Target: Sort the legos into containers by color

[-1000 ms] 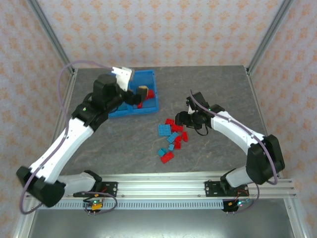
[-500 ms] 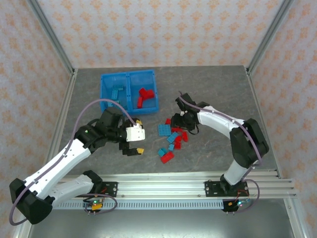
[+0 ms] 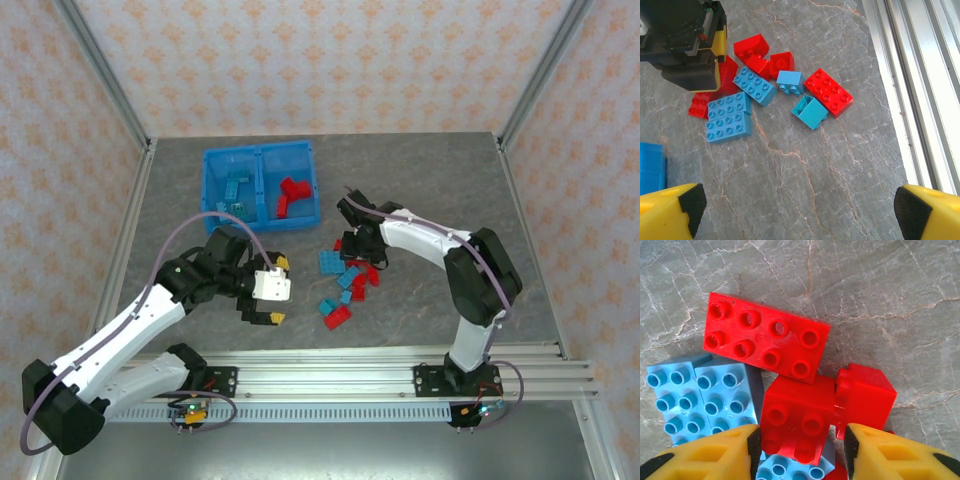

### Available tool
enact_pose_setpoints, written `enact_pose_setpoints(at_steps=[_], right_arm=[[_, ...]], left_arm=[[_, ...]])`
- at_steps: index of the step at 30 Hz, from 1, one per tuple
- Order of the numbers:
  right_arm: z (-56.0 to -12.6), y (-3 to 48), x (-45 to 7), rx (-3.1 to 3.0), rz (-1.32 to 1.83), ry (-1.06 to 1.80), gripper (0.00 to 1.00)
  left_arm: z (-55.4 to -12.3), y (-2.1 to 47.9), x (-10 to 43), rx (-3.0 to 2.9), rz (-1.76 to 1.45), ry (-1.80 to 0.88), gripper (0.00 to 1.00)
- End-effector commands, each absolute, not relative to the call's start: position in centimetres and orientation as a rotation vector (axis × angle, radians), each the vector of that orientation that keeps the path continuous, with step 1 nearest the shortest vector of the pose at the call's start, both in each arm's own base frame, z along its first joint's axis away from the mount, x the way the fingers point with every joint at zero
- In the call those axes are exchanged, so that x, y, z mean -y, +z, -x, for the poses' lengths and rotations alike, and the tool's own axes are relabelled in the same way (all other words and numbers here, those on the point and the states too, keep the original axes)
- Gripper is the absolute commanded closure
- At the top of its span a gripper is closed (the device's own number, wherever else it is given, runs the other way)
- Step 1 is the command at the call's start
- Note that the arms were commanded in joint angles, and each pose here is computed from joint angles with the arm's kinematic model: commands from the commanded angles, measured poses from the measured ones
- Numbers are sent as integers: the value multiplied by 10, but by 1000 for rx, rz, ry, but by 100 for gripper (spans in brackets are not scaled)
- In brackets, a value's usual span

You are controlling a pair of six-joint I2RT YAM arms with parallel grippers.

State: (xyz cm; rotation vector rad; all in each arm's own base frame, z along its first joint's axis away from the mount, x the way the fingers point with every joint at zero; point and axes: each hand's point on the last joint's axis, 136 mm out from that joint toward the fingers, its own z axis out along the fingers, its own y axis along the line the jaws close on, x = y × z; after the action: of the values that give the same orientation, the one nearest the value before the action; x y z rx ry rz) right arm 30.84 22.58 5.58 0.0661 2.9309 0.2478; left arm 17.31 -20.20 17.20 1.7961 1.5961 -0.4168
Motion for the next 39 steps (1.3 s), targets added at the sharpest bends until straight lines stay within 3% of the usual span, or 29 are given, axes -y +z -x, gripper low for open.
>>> enact_pose_setpoints(at_steps=[1,9,13,16,18,28,33,39], right_arm=[[-311,51,-225,-2941,-74,174,51],[-319,37,-221,-2952,-3,-13,59],[-317,26,-219,-2979,14,-71,50],[-319,31,-217,-2948,3,-72,61],[-323,46,-221,-2908,-7,-13,65],[-343,164,-268,-2615,41,483,66],[-360,203,-322,-2443,168,752,67],[-413,209,-368,-2319,157,756,67]], left_arm=[[-169,175,206,-1536,-1812,-430,0],[-167,176,204,-1521,-1810,-421,0],[-167,175,204,-1522,-1811,-423,0],[-167,175,204,-1521,-1809,-420,0],[-167,175,205,-1514,-1808,-421,0],[-170,184,207,-1420,-1766,-371,0],[-201,208,195,-1415,-1552,-160,0],[-249,235,148,-1592,-1207,168,0]])
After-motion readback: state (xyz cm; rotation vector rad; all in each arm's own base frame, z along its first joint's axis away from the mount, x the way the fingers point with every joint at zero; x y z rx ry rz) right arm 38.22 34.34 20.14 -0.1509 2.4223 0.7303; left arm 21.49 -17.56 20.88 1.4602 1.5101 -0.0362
